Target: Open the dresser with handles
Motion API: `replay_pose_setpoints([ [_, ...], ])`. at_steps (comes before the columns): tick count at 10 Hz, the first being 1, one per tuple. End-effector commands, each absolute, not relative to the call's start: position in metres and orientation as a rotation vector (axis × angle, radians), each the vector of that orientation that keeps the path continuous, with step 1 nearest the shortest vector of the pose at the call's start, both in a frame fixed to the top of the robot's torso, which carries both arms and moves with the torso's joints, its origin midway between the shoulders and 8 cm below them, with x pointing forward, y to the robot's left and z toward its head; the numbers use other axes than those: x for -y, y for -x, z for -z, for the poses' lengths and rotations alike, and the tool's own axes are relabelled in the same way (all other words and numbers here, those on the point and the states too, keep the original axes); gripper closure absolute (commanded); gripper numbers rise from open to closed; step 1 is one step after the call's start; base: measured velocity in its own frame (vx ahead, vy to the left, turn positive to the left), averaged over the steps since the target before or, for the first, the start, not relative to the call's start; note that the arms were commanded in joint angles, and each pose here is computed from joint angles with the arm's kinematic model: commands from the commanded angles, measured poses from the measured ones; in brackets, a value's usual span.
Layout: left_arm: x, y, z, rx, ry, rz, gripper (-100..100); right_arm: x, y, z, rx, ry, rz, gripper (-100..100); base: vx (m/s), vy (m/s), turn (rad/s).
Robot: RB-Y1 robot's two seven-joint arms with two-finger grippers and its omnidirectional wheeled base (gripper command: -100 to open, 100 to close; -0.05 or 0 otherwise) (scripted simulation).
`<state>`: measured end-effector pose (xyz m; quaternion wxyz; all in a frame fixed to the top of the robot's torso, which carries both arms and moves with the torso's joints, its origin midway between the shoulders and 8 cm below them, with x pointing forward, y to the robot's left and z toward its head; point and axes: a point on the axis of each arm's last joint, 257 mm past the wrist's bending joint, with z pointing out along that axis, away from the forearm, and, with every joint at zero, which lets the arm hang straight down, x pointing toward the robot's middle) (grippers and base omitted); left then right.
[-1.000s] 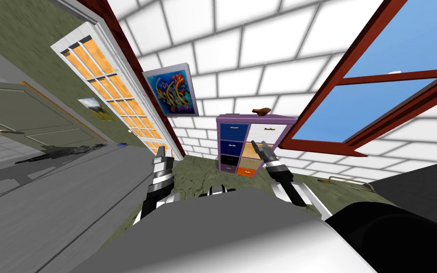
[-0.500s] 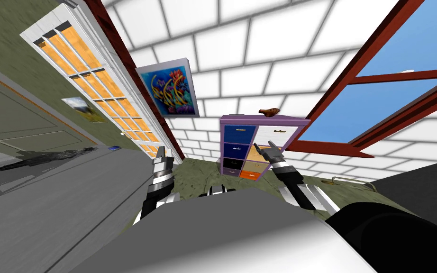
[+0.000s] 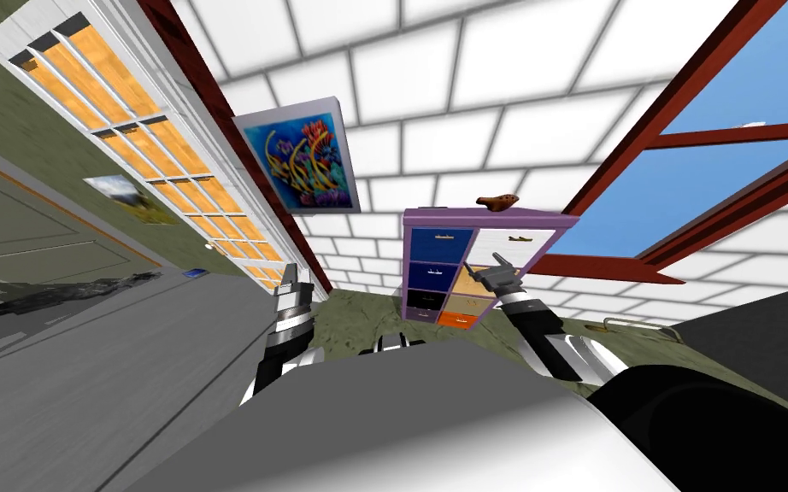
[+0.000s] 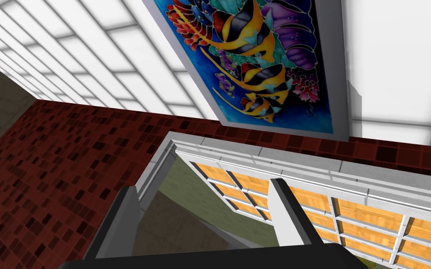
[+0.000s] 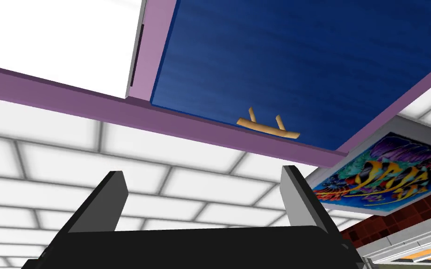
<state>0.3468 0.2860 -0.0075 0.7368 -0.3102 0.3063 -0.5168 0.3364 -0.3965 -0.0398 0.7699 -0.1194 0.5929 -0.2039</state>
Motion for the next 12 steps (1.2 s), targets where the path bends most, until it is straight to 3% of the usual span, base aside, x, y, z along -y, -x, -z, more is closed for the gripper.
replay_pose_setpoints([
  [1, -0.286, -0.347, 0.007, -0.673, 0.681, 1.135, 0, 0.413, -0.330, 0.040, -1.305, 0.388, 0.634, -100, 0.167, 0.109, -0.062],
  [12, -0.286, -0.347, 0.007, -0.673, 0.681, 1.135, 0, 0.448, -0.322, 0.024, -1.255, 0.805, 1.130, -100, 0.101, 0.086, -0.041],
])
